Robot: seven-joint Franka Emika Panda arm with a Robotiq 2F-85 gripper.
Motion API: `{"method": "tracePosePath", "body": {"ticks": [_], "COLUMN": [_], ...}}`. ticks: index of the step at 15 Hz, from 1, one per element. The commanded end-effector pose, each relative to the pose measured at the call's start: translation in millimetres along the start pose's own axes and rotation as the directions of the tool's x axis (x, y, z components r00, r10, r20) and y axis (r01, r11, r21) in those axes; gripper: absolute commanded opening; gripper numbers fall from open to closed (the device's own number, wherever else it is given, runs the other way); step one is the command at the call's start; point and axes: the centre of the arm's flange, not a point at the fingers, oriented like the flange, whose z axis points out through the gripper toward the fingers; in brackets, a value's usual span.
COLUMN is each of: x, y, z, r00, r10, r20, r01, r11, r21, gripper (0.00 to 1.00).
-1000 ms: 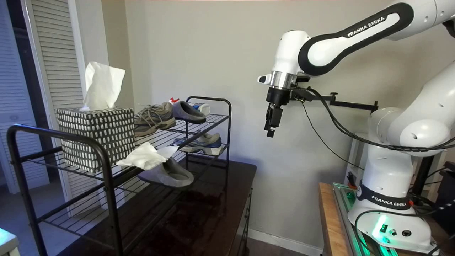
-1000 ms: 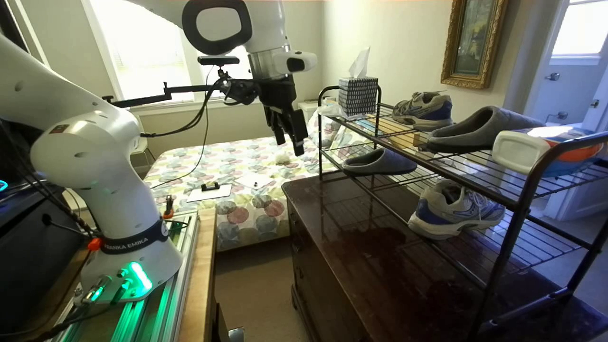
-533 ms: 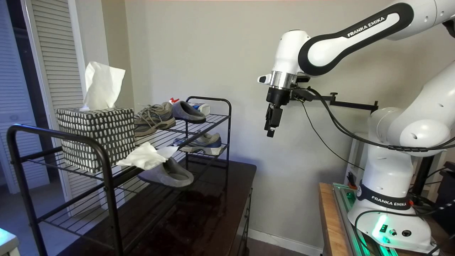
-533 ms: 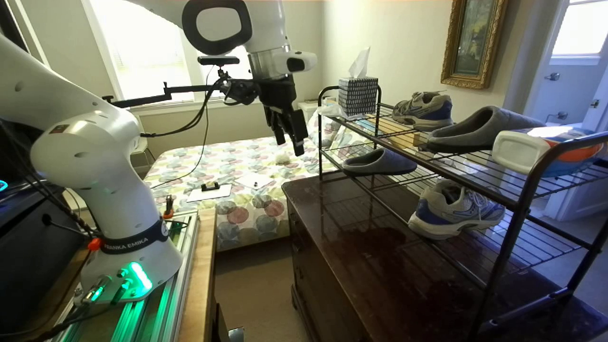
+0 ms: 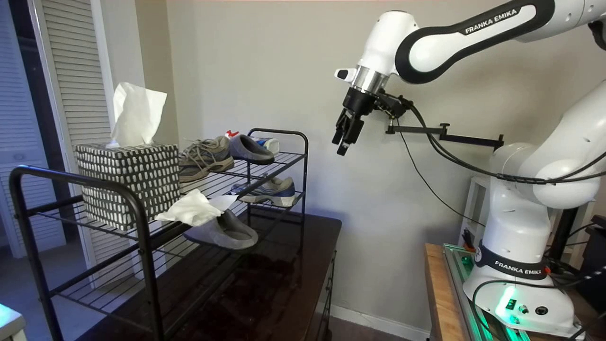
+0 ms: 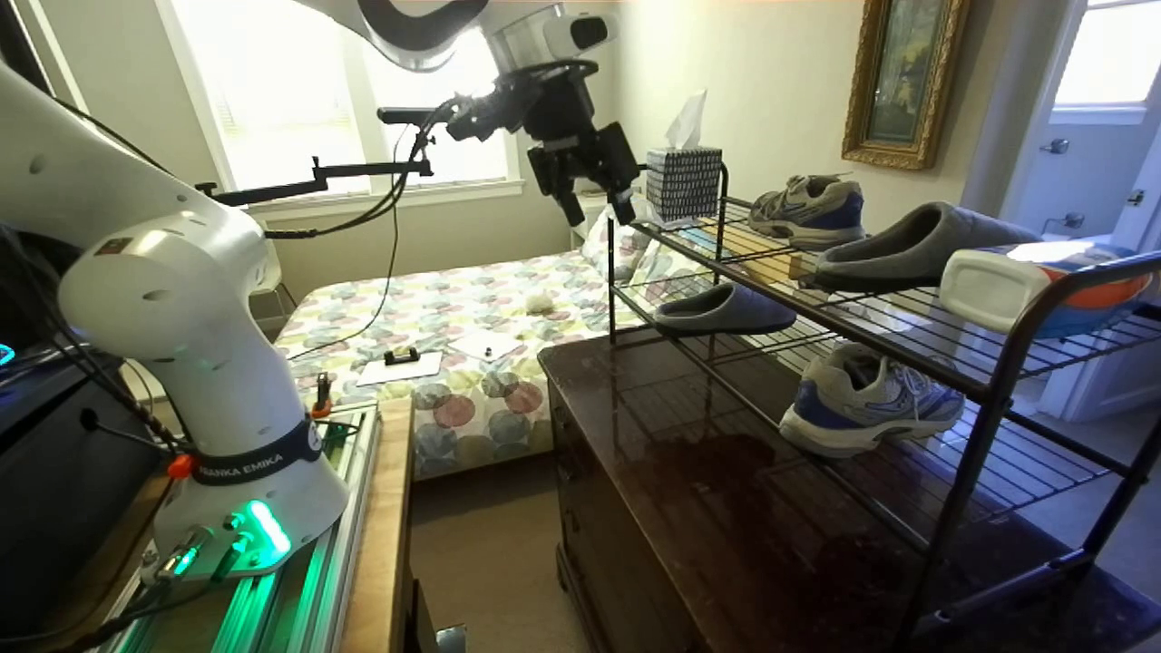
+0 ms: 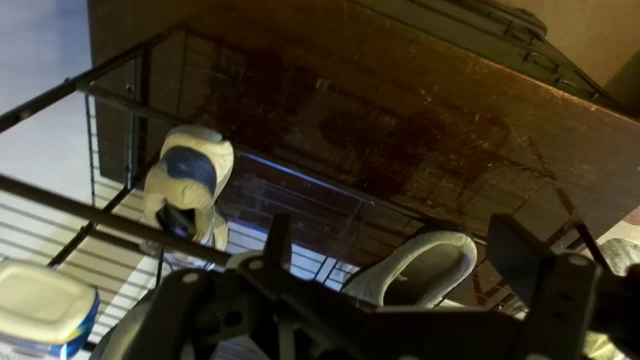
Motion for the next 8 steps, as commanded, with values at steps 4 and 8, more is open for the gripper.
{"method": "tracePosePath", "body": {"ticks": [4,8], "x": [87,146], "y": [35,36], "z": [-48,-65], "r00": [0.960,0.887], "r10": [-0.261,-0.452], "r20": [-0.097,-0.096], "r01": [0.248,0.441], "r11": [0.960,0.890], "r21": [-0.128,-0.117], "gripper": [1.00,1.00]}}
